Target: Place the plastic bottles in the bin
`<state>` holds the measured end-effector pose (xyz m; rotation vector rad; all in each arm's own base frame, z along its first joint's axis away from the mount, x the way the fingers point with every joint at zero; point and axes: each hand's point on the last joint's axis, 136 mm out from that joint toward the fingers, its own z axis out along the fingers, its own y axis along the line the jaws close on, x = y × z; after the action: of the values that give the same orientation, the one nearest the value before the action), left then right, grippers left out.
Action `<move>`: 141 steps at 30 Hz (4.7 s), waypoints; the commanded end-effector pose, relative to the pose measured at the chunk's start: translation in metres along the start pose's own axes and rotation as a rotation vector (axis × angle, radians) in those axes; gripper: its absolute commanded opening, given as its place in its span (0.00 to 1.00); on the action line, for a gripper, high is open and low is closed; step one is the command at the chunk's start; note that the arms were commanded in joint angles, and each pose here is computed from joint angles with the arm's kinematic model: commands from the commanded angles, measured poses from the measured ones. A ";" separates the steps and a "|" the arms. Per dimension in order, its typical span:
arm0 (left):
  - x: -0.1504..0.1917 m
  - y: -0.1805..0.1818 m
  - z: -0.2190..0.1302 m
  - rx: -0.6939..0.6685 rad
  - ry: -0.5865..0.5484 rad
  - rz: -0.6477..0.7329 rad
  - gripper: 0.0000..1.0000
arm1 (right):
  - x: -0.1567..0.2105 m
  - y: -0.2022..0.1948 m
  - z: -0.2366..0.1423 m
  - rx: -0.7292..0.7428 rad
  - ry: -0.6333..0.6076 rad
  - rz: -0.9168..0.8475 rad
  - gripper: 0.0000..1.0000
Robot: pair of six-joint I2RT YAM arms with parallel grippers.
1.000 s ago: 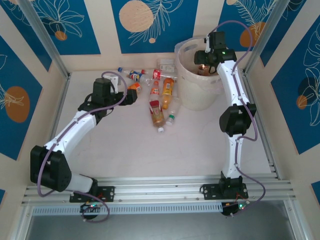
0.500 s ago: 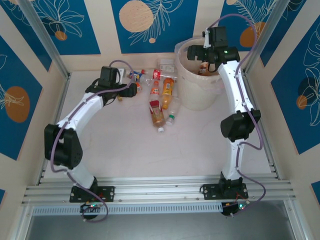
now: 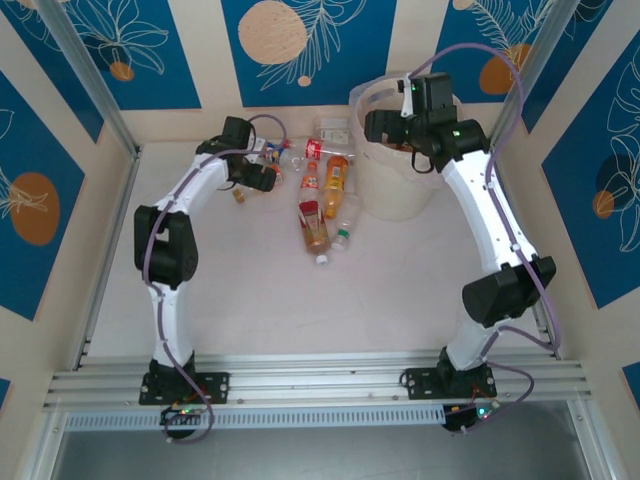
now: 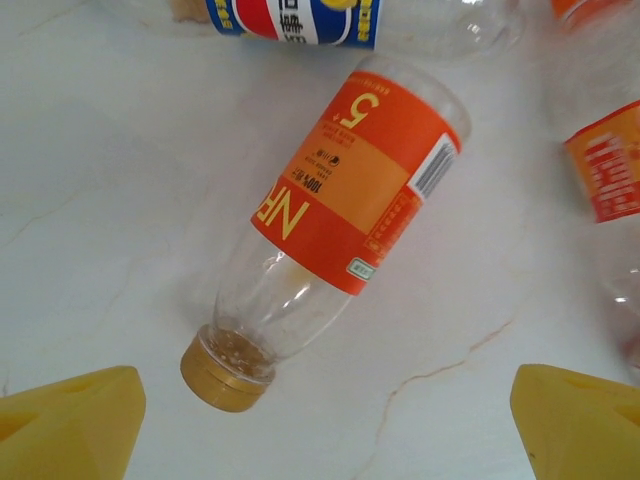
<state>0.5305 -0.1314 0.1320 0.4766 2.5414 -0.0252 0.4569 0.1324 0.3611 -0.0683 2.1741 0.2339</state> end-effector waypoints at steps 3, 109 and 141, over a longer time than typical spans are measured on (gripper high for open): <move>0.030 0.028 0.013 -0.033 0.157 0.083 0.94 | -0.006 0.007 -0.038 -0.002 -0.111 0.025 0.99; -0.015 -0.123 -0.188 0.410 -0.506 0.080 0.25 | 0.015 0.160 -0.019 -0.691 0.142 0.204 0.99; -0.024 -0.179 -0.219 0.535 -0.593 0.194 0.96 | -0.002 0.179 -0.009 -0.789 0.184 0.191 0.52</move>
<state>0.3797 -0.2778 0.2951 0.7838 1.9430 -0.6680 0.4369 0.3177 0.3633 -0.3182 2.1976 1.2578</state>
